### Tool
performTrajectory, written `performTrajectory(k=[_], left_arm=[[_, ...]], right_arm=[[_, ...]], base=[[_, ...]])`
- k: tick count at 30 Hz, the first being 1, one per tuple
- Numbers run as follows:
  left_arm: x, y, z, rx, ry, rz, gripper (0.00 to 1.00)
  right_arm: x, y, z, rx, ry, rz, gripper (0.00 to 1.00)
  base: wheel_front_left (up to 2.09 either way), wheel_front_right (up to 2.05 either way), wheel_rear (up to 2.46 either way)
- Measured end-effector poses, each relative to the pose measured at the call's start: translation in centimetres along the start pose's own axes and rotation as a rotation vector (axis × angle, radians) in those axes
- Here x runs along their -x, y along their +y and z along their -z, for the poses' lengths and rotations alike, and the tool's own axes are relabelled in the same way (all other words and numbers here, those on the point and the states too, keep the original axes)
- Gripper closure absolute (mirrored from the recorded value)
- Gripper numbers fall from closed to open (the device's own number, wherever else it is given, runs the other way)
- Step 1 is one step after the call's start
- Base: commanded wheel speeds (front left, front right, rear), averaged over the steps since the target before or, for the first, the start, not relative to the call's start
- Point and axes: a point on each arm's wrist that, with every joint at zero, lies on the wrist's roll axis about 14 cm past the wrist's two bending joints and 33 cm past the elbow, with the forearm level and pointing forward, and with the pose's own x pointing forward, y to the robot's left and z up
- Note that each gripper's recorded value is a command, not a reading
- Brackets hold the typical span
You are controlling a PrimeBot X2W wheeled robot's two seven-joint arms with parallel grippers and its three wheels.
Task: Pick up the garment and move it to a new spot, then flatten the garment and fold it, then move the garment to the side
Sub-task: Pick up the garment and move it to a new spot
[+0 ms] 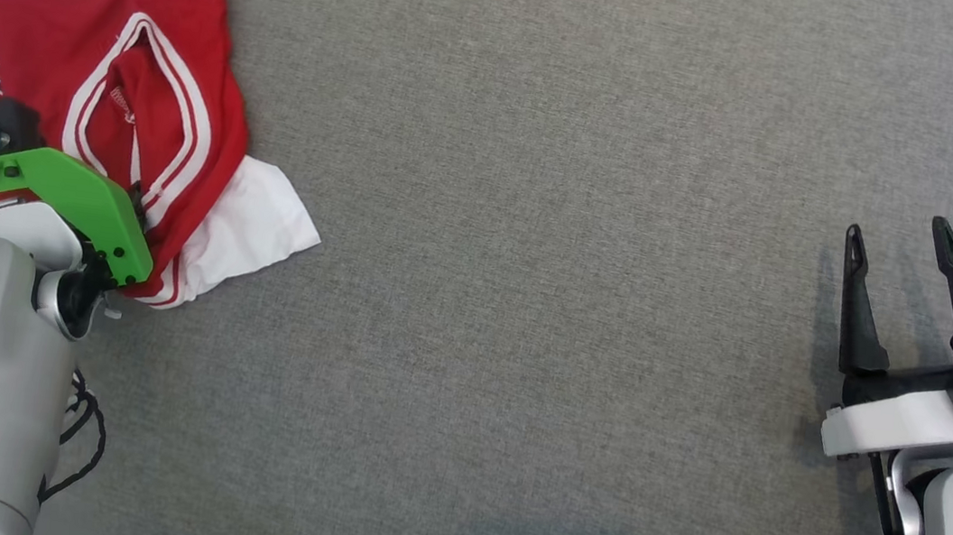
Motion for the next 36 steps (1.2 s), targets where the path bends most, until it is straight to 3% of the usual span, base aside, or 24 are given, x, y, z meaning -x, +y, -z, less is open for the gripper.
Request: performTrajectory(k=[1,10,23,29,31,36], left_arm=[[-0.2,-0.1,0.2,-0.004,0.008,0.002,1.0],[1.0,-4.1,-1.4,-0.095,-0.057,0.139,1.0],[10.9,-17.8,-7.2,-0.265,-0.349,0.564,1.0],[16.4,-24.8,-7.7,-0.329,-0.409,0.795,1.0],[19.6,-28.4,-7.8,-0.331,-0.437,0.921,1.0],[23.5,-33.1,-6.7,-0.364,-0.432,1.069,1.0]], right_arm=[[0.3,-0.3,0.2,0.0,0.008,0.009,0.0],[2.2,-0.7,-0.3,-0.011,0.018,0.047,0.0],[3.3,0.8,-4.2,-0.061,-0.06,0.052,0.0],[5.0,-0.7,-4.7,-0.073,-0.064,0.115,0.0],[6.1,-1.8,-4.9,-0.078,-0.063,0.155,0.0],[8.4,-4.2,-5.0,-0.077,-0.059,0.235,0.0]], base=[[0.0,0.0,0.0],[0.0,0.0,0.0],[0.0,0.0,0.0],[0.0,0.0,0.0],[0.0,0.0,0.0],[0.0,0.0,0.0]])
